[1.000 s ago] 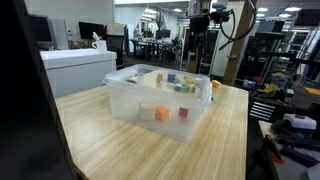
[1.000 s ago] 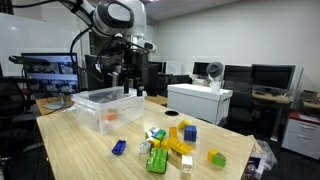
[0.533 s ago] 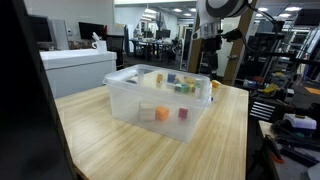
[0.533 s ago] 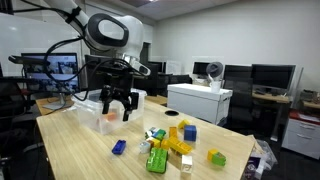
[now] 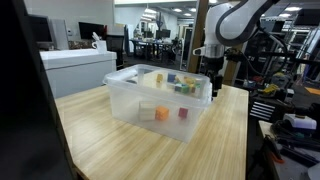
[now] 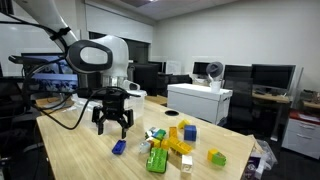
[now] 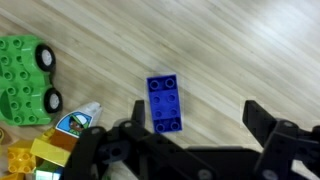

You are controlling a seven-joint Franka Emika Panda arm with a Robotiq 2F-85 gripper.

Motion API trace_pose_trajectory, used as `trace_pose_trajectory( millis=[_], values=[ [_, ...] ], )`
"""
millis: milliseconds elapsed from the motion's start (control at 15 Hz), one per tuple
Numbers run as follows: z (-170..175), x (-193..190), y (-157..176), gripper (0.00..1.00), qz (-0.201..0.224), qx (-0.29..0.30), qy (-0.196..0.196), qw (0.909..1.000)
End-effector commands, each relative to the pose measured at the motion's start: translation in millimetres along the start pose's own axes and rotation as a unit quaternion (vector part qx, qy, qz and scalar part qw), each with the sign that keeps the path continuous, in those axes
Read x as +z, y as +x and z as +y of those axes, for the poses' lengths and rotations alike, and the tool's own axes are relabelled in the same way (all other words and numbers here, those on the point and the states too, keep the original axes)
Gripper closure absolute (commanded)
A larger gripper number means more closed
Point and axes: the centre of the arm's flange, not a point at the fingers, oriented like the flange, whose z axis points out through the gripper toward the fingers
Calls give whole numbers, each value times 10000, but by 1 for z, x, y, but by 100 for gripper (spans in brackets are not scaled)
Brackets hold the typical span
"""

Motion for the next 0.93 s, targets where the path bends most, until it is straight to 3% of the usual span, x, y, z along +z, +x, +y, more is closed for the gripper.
trace_pose_trajectory(
  millis=[0,400,467,533,867],
  values=[
    [3,21,1,0,333,-232,-188,9990],
    [22,48,16,0,447,-45,-281,9986],
    [27,51,19,10,447,37,-272,9986],
    [32,53,21,27,457,101,-285,9985],
    [44,46,31,62,431,227,-319,9983]
  ],
)
